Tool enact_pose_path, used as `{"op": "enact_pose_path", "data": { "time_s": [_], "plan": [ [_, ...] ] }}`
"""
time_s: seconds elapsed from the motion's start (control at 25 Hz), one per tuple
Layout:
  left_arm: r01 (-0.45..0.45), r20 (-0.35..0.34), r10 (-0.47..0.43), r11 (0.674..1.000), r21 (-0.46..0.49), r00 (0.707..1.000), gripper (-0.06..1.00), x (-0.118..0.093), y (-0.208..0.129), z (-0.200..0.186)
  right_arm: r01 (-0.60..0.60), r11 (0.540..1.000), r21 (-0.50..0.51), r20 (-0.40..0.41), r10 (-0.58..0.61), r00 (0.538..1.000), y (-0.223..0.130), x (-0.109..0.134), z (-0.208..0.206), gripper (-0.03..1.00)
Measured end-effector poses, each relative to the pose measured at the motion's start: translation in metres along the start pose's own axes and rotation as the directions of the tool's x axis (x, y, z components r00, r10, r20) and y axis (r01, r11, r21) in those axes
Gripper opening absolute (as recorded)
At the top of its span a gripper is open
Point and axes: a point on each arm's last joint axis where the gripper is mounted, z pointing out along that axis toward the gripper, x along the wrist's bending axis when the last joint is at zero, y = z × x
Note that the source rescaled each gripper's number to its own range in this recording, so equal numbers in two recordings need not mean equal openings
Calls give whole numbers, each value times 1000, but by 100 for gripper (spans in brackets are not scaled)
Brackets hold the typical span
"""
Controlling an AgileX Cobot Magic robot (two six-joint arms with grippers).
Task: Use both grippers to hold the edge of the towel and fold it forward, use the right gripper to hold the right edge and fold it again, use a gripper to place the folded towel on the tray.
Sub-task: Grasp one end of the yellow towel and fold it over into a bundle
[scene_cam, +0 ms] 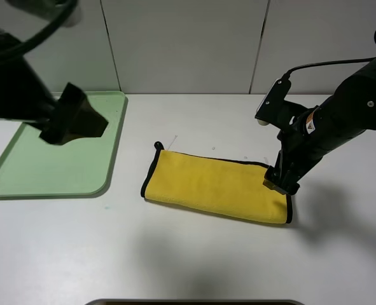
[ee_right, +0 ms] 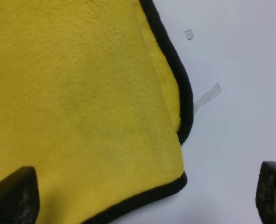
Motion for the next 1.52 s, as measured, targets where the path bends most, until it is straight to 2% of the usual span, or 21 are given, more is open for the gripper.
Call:
{"op": "enact_pose_path", "data": {
  "time_s": [0.32,0.64,0.92,1.08,1.2,1.32,1.52],
  "plan": [
    [67,52,-58,982,-176,997,99,10,-64,-58,-4,1000,-2,-1,4,1000,0,0,0,100],
    [96,58,-85,972,-213,995,99,21,-125,-99,-35,999,-8,-13,35,999,1,1,0,100],
    [95,72,-84,982,-162,994,99,23,-156,-108,-113,994,-11,-21,113,993,1,2,0,100],
    [90,74,-82,990,-107,994,99,21,-167,-94,-134,991,-11,-23,134,991,1,2,0,100],
    [83,109,-77,995,-56,991,98,16,-174,-82,-136,991,-11,-23,136,990,1,2,0,100],
    [56,133,-47,996,-64,990,98,13,-174,-79,-137,990,-11,-23,137,990,1,2,0,100],
    [49,135,-40,996,-70,990,98,13,-173,-78,-139,990,-11,-24,139,990,1,2,0,100]
  ]
}}
